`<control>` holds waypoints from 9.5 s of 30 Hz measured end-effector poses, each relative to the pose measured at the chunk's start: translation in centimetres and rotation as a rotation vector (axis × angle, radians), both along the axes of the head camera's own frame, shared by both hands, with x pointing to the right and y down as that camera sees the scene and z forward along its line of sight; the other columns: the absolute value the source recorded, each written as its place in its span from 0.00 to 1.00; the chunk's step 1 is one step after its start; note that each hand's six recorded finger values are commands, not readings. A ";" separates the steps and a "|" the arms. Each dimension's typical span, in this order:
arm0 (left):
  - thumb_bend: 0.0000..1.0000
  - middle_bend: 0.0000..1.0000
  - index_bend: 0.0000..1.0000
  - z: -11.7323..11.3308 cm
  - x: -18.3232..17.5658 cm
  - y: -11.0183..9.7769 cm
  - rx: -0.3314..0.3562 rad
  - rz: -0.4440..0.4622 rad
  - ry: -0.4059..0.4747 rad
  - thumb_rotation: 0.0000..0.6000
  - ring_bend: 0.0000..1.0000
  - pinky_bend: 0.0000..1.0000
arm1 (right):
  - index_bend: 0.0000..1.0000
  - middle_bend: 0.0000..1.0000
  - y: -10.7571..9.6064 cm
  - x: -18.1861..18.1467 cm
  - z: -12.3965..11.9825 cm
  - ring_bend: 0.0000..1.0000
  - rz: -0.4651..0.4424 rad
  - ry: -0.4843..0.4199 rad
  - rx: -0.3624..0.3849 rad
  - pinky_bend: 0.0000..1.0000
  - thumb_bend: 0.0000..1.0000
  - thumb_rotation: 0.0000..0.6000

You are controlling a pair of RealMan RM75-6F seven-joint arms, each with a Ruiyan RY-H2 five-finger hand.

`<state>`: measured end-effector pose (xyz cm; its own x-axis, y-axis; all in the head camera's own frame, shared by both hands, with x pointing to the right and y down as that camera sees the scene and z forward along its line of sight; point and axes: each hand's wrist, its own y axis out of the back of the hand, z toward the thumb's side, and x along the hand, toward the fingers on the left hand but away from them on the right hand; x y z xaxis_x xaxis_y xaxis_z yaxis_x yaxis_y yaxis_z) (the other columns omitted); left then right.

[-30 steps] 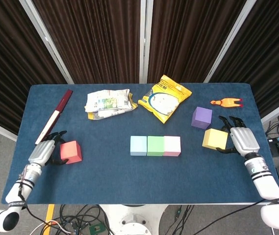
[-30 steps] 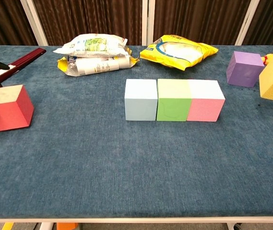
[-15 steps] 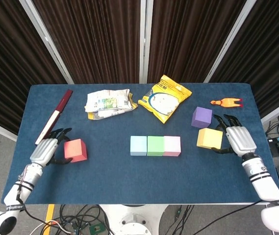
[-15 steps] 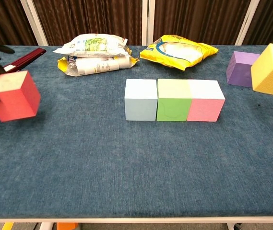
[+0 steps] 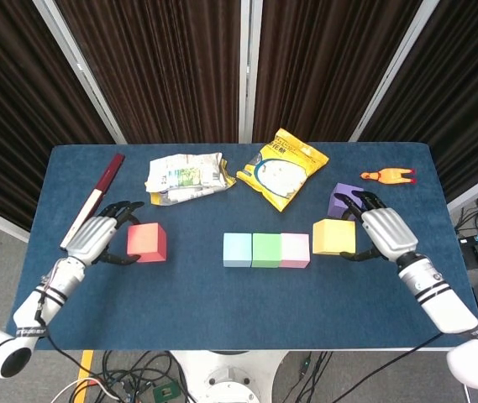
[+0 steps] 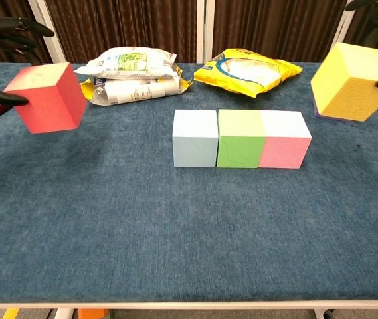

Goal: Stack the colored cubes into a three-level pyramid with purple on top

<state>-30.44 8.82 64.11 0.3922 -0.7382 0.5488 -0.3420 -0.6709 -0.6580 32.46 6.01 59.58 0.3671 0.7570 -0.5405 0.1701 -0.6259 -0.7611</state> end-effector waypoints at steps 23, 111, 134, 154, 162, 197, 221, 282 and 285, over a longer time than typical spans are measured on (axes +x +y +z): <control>0.22 0.54 0.03 0.6 9.4 -3.6 -0.030 0.037 0.028 1.00 0.11 0.09 | 0.00 0.44 -0.9 -4.9 2.0 0.02 -0.033 -0.031 -0.014 0.00 0.08 1.00; 0.22 0.57 0.02 0.8 11.5 -2.9 -0.067 -0.002 0.045 1.00 0.15 0.09 | 0.00 0.43 -1.6 -10.3 2.3 0.02 -0.103 -0.012 -0.160 0.00 0.07 1.00; 0.22 0.57 0.02 0.8 10.9 -3.0 -0.072 -0.005 0.045 1.00 0.15 0.08 | 0.00 0.42 -1.9 -10.6 2.7 0.02 -0.094 -0.003 -0.177 0.00 0.04 1.00; 0.22 0.57 0.02 1.0 10.4 -2.8 -0.075 -0.009 0.041 1.00 0.15 0.08 | 0.00 0.26 -1.8 -10.3 2.9 0.00 -0.088 -0.005 -0.190 0.00 0.00 1.00; 0.22 0.57 0.02 0.9 10.1 -2.8 -0.073 -0.016 0.041 1.00 0.15 0.08 | 0.00 0.17 -1.6 -10.8 3.0 0.00 -0.105 -0.015 -0.190 0.00 0.00 1.00; 0.22 0.56 0.02 0.8 8.9 -2.9 -0.070 -0.033 0.036 1.00 0.15 0.08 | 0.00 0.49 -2.0 -12.6 3.9 0.00 -0.086 -0.055 -0.140 0.00 0.01 1.00; 0.22 0.56 0.02 0.1 9.5 -2.9 -0.054 -0.025 0.051 1.00 0.15 0.08 | 0.00 0.09 -1.9 -11.0 2.5 0.00 -0.051 -0.076 -0.136 0.00 0.00 1.00; 0.22 0.56 0.02 1.6 23.2 -0.6 -0.003 0.030 0.033 1.00 0.15 0.07 | 0.00 0.08 -1.4 5.2 -2.3 0.00 0.253 -0.252 -0.024 0.00 0.00 1.00; 0.22 0.56 0.02 1.6 23.3 -0.7 0.001 0.030 0.033 1.00 0.15 0.07 | 0.00 0.08 -1.3 5.2 -2.2 0.00 0.254 -0.252 -0.031 0.00 0.00 1.00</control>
<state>-7.16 8.09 65.74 0.4320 -0.7264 0.5345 -0.3438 -0.6805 -0.6470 37.62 4.67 57.42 0.2941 0.8259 -0.4810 0.5030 -0.5617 -0.6568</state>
